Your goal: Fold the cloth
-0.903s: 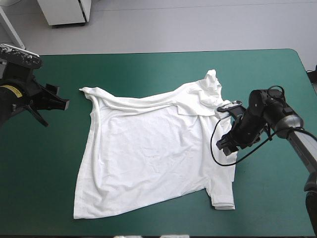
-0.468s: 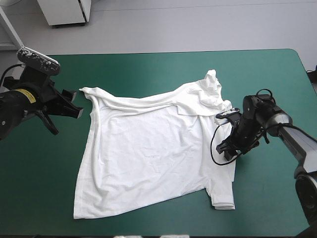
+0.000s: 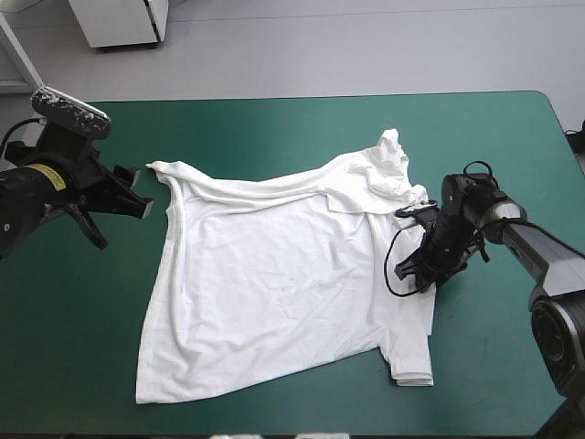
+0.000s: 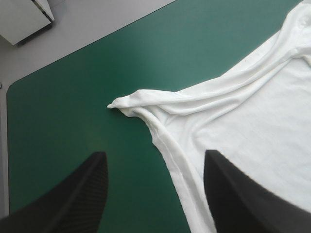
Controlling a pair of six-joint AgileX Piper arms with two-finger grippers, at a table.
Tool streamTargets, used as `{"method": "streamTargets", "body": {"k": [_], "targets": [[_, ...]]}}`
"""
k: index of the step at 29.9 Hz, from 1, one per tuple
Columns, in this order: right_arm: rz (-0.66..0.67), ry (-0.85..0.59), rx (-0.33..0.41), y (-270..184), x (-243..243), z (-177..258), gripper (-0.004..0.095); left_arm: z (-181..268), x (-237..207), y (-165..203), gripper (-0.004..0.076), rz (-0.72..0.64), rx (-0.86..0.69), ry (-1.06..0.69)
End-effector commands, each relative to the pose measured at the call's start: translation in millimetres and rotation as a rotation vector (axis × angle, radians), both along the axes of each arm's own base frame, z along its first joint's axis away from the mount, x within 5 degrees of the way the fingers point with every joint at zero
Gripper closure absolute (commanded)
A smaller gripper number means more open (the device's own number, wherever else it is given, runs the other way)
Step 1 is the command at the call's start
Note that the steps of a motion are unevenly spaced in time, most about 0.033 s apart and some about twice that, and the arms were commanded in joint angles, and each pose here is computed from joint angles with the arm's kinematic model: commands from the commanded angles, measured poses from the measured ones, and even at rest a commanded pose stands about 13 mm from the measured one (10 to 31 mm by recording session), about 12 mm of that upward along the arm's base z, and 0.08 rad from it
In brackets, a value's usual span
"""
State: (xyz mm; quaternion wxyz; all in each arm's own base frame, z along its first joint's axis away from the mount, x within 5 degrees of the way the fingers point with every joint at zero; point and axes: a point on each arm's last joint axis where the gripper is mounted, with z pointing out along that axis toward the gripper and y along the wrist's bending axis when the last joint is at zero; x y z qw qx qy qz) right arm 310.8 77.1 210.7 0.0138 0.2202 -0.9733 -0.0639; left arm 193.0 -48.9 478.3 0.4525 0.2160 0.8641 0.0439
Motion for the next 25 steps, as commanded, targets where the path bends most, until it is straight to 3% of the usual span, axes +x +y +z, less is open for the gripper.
{"method": "streamTargets", "body": {"k": [1, 2, 7, 11, 13, 18, 25], "targets": [[0.018, -0.089, 0.058, 6, 9, -1, 0.0824, 14, -6, 2, 0.0293, -0.001, -0.009, -0.096], [0.035, -0.109, 0.054, 6, 10, -1, 0.0913, 14, -6, 2, 0.0293, 0.001, -0.005, -0.097], [0.071, -0.164, -0.028, -1, 15, -2, 0.0921, 14, -6, 3, 0.0293, 0.006, 0.004, -0.101], [0.048, -0.193, -0.193, -22, 19, -1, 0.0921, 14, -6, 4, 0.0293, 0.014, 0.014, -0.102], [0.039, -0.197, -0.241, -32, 21, 0, 0.0921, 14, -6, 4, 0.0293, 0.014, 0.014, -0.102], [-0.043, -0.207, -0.254, -61, 26, 7, 0.0921, 14, -6, 4, 0.0293, 0.017, 0.010, -0.101], [-0.182, -0.344, -0.258, -104, 50, 50, 0.0921, 14, -6, 4, 0.0293, 0.016, 0.009, -0.103]]}}
